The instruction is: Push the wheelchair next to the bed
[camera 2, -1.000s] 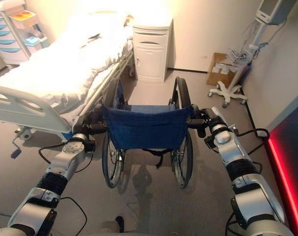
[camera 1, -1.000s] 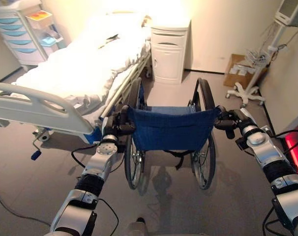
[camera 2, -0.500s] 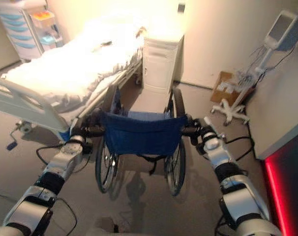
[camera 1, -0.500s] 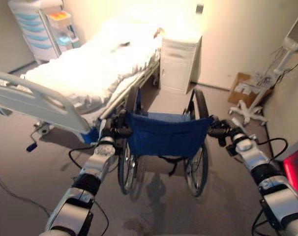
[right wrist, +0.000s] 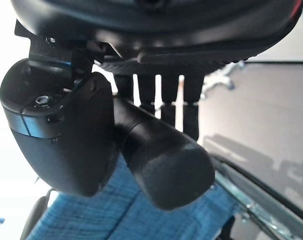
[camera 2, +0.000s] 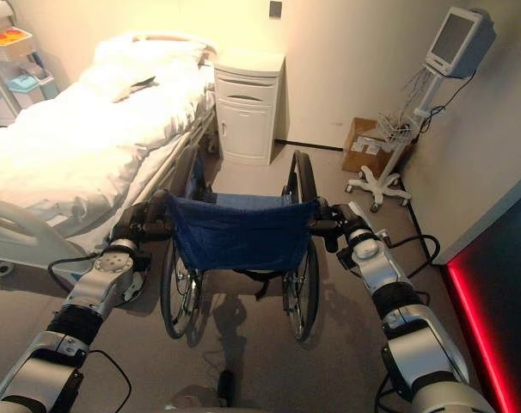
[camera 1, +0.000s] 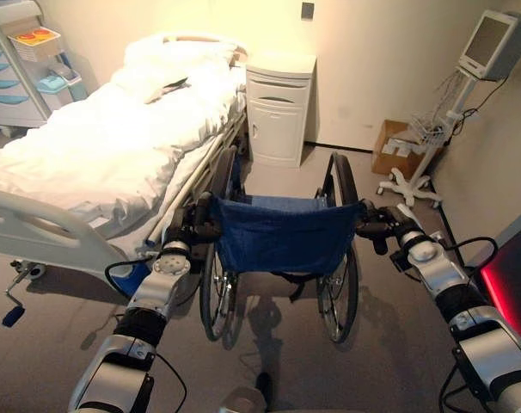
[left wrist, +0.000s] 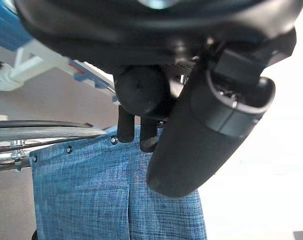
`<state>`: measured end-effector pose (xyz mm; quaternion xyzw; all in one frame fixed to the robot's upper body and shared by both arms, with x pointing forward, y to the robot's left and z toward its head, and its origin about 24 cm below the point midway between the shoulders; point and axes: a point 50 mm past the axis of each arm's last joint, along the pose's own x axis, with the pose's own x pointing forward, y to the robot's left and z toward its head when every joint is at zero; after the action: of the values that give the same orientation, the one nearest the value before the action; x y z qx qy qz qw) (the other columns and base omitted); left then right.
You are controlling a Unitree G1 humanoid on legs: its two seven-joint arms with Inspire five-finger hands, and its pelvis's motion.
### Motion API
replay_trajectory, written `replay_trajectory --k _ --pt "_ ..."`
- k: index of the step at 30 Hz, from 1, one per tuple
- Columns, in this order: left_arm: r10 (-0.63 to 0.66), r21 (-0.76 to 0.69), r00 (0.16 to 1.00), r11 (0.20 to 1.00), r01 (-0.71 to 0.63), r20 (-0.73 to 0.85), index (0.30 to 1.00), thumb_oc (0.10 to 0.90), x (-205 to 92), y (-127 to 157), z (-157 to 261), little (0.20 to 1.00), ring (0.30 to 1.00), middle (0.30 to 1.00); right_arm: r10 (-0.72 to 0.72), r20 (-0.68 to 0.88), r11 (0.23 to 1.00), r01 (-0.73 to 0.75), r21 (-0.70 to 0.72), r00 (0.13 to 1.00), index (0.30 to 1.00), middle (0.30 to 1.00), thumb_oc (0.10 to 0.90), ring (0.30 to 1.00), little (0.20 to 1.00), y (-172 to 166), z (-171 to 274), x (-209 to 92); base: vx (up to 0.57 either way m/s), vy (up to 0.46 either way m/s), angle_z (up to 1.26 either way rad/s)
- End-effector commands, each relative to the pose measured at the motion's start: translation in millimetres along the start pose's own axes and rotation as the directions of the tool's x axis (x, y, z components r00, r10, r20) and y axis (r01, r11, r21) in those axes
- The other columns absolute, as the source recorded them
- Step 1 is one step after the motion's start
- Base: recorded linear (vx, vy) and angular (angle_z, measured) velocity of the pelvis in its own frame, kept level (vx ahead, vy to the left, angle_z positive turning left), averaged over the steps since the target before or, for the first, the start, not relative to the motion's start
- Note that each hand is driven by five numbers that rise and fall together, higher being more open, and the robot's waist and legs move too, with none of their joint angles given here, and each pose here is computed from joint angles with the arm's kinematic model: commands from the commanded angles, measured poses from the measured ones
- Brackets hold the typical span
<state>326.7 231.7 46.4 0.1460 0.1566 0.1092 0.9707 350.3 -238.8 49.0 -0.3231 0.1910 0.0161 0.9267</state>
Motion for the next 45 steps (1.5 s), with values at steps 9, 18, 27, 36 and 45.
replay_trajectory --k 9,18,27,36,45 --pt "-0.094 0.175 0.992 0.979 0.107 -0.078 0.300 0.400 2 -17 -18 0.300 0.300 0.300 0.101 0.125 0.972 -0.071 -0.223 0.987 0.300 0.300 0.400 0.300 0.300 12 18 -10 0.32 -0.247 0.37" --pt "-0.110 0.133 0.987 0.983 0.125 -0.121 0.300 0.400 -1 -39 -21 0.300 0.300 0.300 0.076 0.079 0.970 -0.055 -0.236 0.994 0.300 0.300 0.400 0.300 0.300 -16 10 -11 0.33 -0.191 0.50" --pt "-0.116 0.090 0.987 0.988 0.126 -0.113 0.300 0.400 1 -44 -19 0.300 0.300 0.300 0.076 0.052 0.968 -0.061 -0.244 0.996 0.300 0.300 0.400 0.300 0.300 -24 4 -8 0.24 -0.181 0.20" --pt "-0.100 0.079 0.985 0.991 0.112 -0.141 0.300 0.400 -7 -45 -37 0.300 0.300 0.300 0.115 0.005 0.970 -0.111 -0.216 0.993 0.300 0.300 0.400 0.300 0.300 13 -11 -7 0.41 0.054 0.09" --pt "-0.086 0.083 0.984 0.992 0.100 -0.158 0.300 0.400 -8 -19 -47 0.300 0.300 0.300 0.146 -0.030 0.969 -0.149 -0.196 0.989 0.300 0.300 0.400 0.300 0.300 13 -27 -14 0.42 0.235 -0.61"
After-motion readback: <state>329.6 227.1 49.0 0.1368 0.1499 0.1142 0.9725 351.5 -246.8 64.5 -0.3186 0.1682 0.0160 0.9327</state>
